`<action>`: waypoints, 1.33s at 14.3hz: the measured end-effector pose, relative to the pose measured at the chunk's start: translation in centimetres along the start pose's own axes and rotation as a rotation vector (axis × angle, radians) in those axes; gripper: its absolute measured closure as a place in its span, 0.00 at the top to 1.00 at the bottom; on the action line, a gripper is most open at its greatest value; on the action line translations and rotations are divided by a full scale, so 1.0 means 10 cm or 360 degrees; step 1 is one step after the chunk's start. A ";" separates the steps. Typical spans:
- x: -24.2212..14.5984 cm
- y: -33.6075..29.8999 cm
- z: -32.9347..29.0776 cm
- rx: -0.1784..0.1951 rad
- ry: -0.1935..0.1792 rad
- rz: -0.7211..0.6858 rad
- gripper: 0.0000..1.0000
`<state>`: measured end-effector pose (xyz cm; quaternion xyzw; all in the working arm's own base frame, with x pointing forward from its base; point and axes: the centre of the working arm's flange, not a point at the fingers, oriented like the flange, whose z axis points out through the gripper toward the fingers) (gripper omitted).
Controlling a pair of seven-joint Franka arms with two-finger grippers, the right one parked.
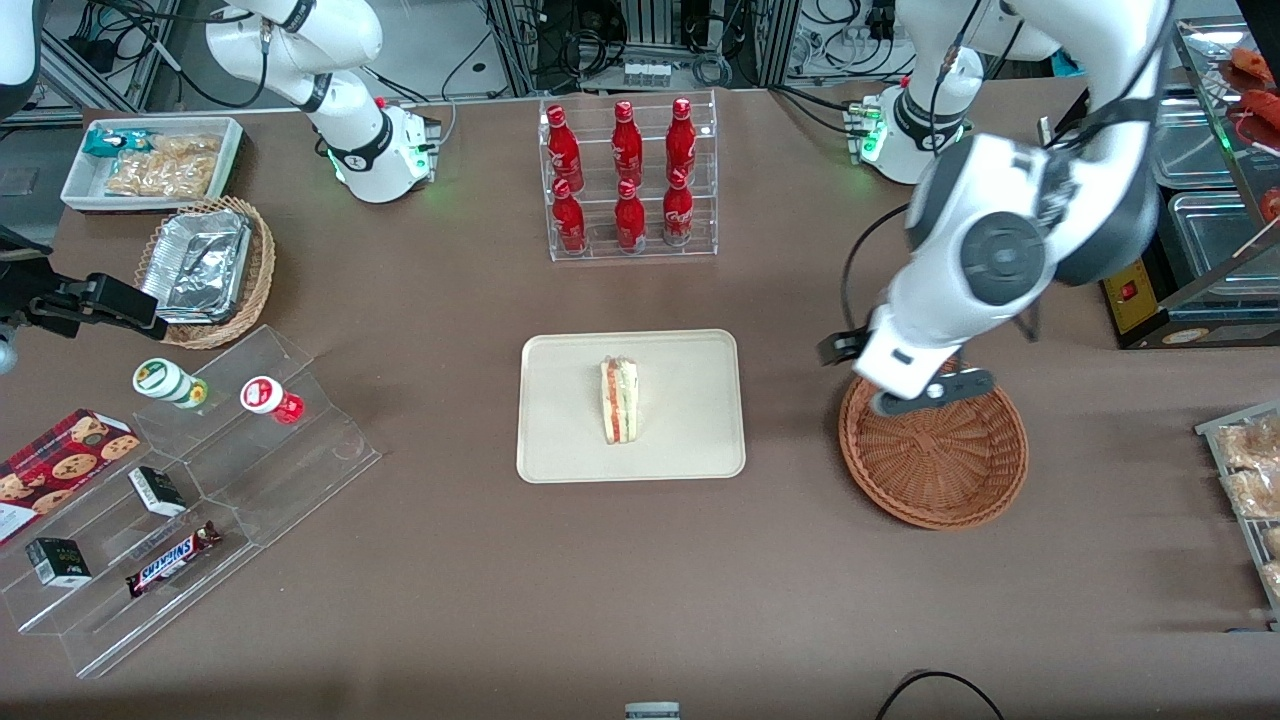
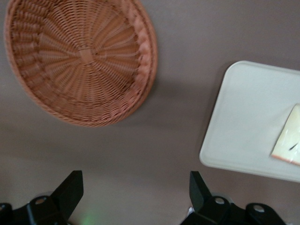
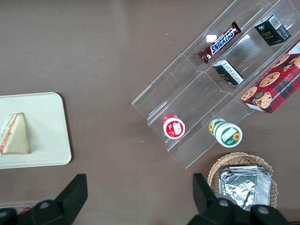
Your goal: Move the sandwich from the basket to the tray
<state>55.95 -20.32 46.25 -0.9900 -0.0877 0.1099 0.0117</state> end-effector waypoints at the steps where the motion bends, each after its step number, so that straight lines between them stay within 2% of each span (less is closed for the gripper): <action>1: -0.01 -0.16 -0.09 -0.0004 -0.0015 0.0027 1.00; 4: -0.07 -0.59 -0.34 -0.0014 -0.0062 0.0111 1.00; 7: -0.13 -1.13 -0.60 -0.0048 -0.0086 0.0193 1.00; 9: -0.17 -1.43 -0.77 -0.0072 -0.0054 0.0214 1.00; 13: -0.28 -1.65 -1.04 -0.0028 0.0011 0.0224 1.00; 16: -0.28 -1.82 -1.28 -0.0042 0.0090 0.0254 1.00; 19: -0.25 -1.92 -1.38 -0.0039 0.0137 0.0228 1.00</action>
